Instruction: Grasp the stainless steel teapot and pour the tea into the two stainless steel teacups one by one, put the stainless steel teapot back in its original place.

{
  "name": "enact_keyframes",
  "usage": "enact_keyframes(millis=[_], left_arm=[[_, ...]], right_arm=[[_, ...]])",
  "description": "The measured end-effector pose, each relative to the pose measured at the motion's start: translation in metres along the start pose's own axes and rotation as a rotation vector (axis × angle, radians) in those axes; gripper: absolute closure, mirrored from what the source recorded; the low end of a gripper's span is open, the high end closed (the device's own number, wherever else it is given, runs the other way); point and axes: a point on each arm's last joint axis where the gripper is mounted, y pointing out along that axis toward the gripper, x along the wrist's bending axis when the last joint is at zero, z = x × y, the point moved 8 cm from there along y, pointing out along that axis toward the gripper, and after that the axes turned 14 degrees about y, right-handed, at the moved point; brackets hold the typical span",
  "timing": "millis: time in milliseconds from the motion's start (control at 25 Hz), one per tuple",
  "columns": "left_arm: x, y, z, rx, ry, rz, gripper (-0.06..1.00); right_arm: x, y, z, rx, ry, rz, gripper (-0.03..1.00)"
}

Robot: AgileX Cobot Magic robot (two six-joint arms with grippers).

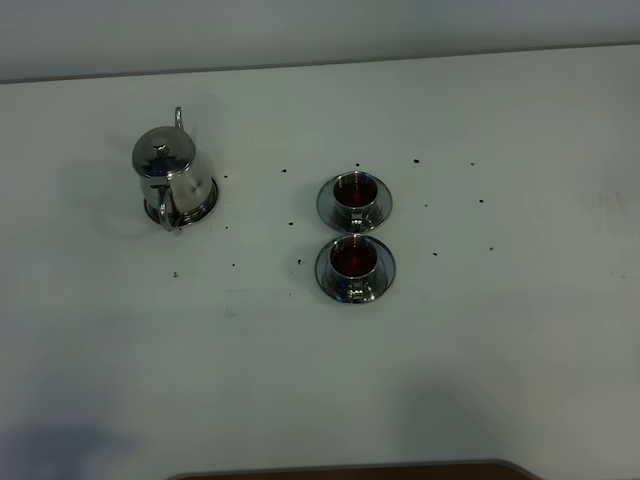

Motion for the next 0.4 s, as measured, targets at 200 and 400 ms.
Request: enact_keyframes(millis=[200,400], left_arm=[[0.0000,0.0000,0.0000,0.000,0.000,0.000,0.40],[0.0000,0.0000,0.0000,0.000,0.000,0.000,0.40]], right_arm=[[0.0000,0.0000,0.0000,0.000,0.000,0.000,0.49],[0.0000,0.0000,0.0000,0.000,0.000,0.000,0.49]])
